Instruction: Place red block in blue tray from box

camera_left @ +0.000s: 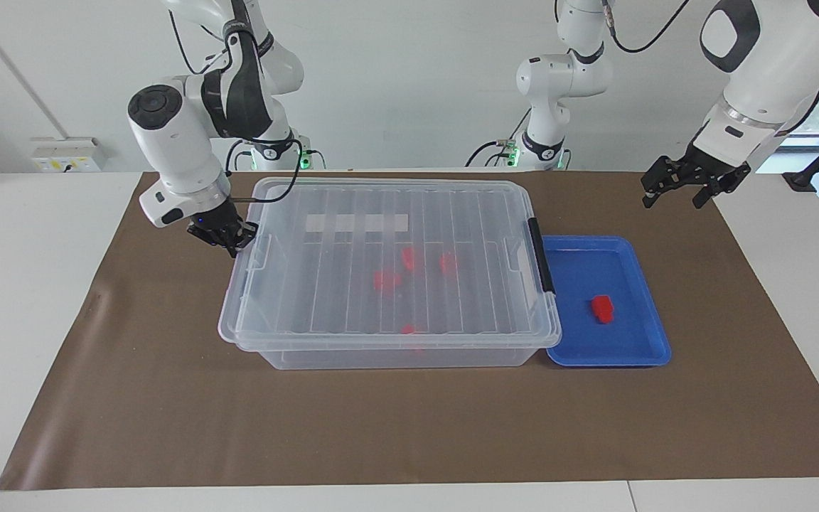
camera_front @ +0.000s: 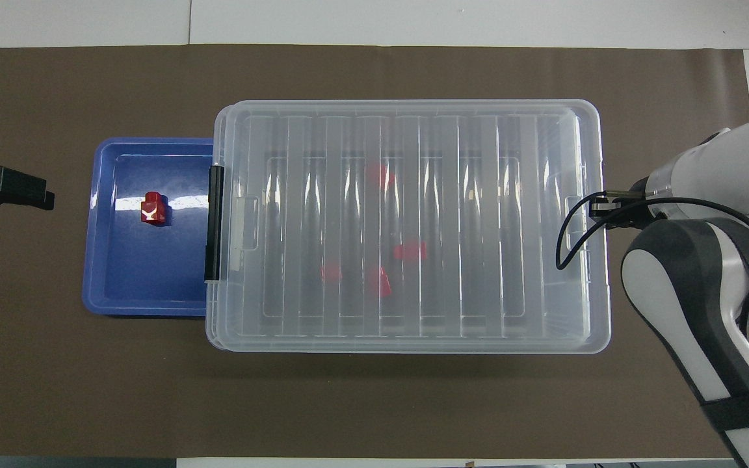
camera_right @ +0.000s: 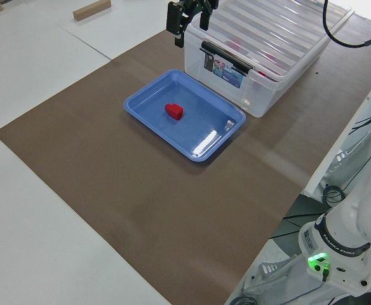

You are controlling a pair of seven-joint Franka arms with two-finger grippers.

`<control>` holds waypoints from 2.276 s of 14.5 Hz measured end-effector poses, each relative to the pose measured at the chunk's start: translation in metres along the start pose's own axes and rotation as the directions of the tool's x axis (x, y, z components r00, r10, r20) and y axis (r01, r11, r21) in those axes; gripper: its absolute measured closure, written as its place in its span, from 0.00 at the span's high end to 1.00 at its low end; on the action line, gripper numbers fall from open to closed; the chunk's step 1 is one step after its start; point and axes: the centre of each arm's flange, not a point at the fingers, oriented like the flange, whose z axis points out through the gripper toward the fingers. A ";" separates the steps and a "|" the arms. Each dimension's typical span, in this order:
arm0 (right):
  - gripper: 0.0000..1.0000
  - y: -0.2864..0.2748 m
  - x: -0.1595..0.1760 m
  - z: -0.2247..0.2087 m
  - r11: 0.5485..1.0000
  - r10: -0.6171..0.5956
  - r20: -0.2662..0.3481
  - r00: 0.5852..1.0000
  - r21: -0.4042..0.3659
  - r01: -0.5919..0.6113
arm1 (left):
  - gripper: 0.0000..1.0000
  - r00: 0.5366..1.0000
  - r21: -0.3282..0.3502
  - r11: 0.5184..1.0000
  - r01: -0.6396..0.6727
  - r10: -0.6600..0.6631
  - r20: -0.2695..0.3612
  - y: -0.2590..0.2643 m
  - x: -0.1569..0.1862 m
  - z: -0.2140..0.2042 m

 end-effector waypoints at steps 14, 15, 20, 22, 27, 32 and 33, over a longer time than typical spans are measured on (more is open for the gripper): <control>0.01 0.024 0.001 -0.094 0.999 0.043 0.034 0.998 -0.006 -0.043 | 1.00 1.000 0.002 1.000 0.002 -0.002 0.003 -0.002 -0.001 0.000; 0.01 0.031 -0.001 -0.113 0.998 0.056 0.044 0.997 -0.008 -0.056 | 1.00 1.000 0.002 1.000 0.003 -0.003 0.003 -0.003 -0.001 0.000; 0.28 0.057 -0.013 -0.154 0.999 0.039 0.092 0.995 -0.012 -0.038 | 1.00 1.000 0.002 1.000 0.003 -0.003 0.003 -0.003 -0.001 0.000; 0.51 0.065 -0.013 -0.153 1.000 0.005 0.101 0.995 -0.009 -0.004 | 1.00 1.000 0.002 1.000 0.003 -0.003 0.003 -0.003 -0.001 0.000; 1.00 0.071 -0.012 -0.153 1.000 0.003 0.101 0.995 -0.008 -0.002 | 1.00 1.000 0.003 1.000 0.003 -0.003 0.003 -0.003 -0.001 0.000; 1.00 0.077 -0.008 -0.146 1.000 0.014 0.112 0.994 -0.008 -0.013 | 1.00 1.000 0.003 1.000 0.003 -0.003 0.003 -0.003 -0.001 0.000; 1.00 0.078 -0.006 -0.145 1.000 0.016 0.112 0.994 -0.008 -0.015 | 1.00 1.000 0.003 1.000 0.003 -0.003 0.003 -0.003 -0.001 0.000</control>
